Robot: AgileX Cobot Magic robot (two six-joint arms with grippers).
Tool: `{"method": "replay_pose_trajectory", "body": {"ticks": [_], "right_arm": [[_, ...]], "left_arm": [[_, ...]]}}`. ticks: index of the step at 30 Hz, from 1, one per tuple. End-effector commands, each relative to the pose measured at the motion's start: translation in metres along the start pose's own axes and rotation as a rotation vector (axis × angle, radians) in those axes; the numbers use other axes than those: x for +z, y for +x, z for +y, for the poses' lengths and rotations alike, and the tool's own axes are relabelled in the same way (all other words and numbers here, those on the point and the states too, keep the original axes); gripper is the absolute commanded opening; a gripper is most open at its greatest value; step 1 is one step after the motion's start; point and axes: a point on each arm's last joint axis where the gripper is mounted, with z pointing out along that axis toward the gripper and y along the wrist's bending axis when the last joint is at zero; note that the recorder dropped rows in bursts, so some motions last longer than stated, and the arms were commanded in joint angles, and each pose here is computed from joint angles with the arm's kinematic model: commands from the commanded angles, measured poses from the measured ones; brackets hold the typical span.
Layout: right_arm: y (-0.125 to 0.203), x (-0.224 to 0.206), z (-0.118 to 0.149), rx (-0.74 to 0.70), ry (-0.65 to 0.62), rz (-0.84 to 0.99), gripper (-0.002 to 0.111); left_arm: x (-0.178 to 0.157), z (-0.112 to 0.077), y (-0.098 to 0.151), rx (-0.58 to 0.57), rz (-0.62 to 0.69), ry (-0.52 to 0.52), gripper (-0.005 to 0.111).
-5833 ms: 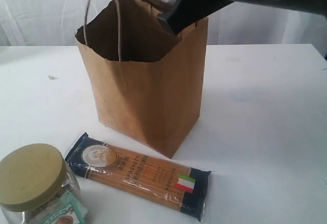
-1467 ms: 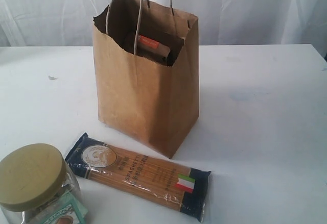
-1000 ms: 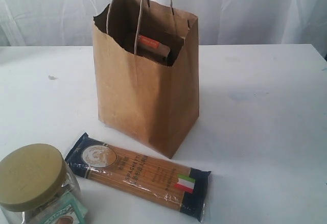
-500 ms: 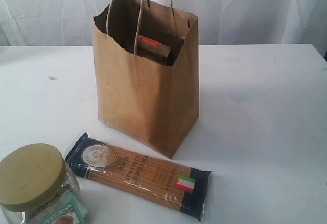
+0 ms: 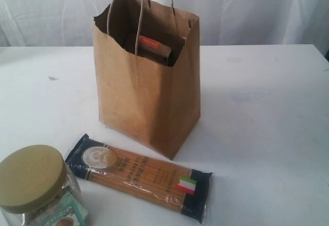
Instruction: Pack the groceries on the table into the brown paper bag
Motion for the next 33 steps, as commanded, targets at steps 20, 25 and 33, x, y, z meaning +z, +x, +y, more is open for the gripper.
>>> {"method": "replay_pose_trajectory", "body": {"ticks": [20, 25, 33], "right_arm": [[0.000, 0.000, -0.001, 0.005, 0.008, -0.004, 0.000], [0.000, 0.000, -0.001, 0.005, 0.008, -0.004, 0.000], [0.000, 0.000, -0.001, 0.005, 0.008, -0.004, 0.000]], "left_arm": [[0.136, -0.044, -0.087, 0.921, 0.488, -0.029, 0.000], [0.150, -0.007, -0.001, 0.894, 0.961, -0.097, 0.000], [0.155, -0.032, 0.012, 0.595, 1.405, -0.025, 0.000]]}}
